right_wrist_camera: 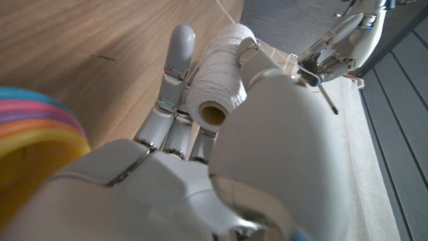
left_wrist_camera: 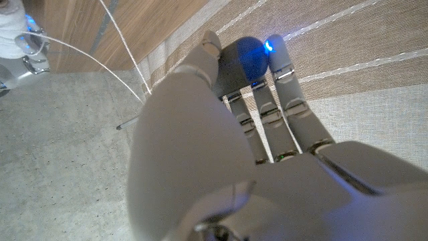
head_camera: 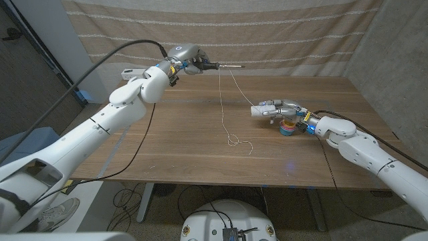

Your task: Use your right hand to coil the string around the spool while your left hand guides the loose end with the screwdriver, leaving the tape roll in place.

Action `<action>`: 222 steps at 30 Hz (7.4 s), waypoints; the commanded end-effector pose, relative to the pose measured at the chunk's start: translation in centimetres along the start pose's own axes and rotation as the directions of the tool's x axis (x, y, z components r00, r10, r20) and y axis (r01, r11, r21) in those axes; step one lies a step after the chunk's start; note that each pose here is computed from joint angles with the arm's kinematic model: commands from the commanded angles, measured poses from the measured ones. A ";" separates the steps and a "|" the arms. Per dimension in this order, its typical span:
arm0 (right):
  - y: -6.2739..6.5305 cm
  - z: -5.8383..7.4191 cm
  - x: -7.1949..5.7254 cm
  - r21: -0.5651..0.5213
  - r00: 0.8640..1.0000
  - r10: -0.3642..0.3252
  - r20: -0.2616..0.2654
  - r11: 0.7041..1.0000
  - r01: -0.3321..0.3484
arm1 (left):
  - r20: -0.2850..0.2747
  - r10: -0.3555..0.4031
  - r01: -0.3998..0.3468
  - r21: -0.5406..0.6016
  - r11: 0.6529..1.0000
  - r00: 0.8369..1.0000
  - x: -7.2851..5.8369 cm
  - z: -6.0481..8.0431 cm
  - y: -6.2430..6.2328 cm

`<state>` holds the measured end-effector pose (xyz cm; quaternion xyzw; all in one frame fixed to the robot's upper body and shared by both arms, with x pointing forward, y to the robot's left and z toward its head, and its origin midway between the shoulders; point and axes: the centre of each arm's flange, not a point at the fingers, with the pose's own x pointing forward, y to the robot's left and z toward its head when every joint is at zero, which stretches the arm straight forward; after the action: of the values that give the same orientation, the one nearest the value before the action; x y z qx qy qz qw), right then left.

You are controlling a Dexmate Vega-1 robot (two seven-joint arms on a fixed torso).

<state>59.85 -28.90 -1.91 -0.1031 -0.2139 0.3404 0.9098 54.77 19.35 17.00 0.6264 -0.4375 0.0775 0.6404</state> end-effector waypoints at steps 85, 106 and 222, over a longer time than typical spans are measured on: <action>-6.6 1.1 1.0 0.113 0.657 -0.706 0.264 0.699 0.706 | 0.114 -0.037 0.053 -0.138 0.989 0.993 -1.9 3.3 -0.7; -5.3 -0.7 -0.4 -0.141 0.858 -0.510 0.062 0.846 0.514 | 0.062 0.054 -0.046 -0.127 0.991 0.997 -2.0 2.3 1.2; -5.9 8.0 7.6 0.144 0.709 -0.600 0.370 0.791 0.595 | 0.155 -0.078 0.112 -0.218 0.969 0.985 1.1 2.6 -5.1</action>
<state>62.31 -26.16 11.46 0.0584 -0.4483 0.1276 0.8828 57.91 15.09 12.73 0.5942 -0.4531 -0.0416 0.6632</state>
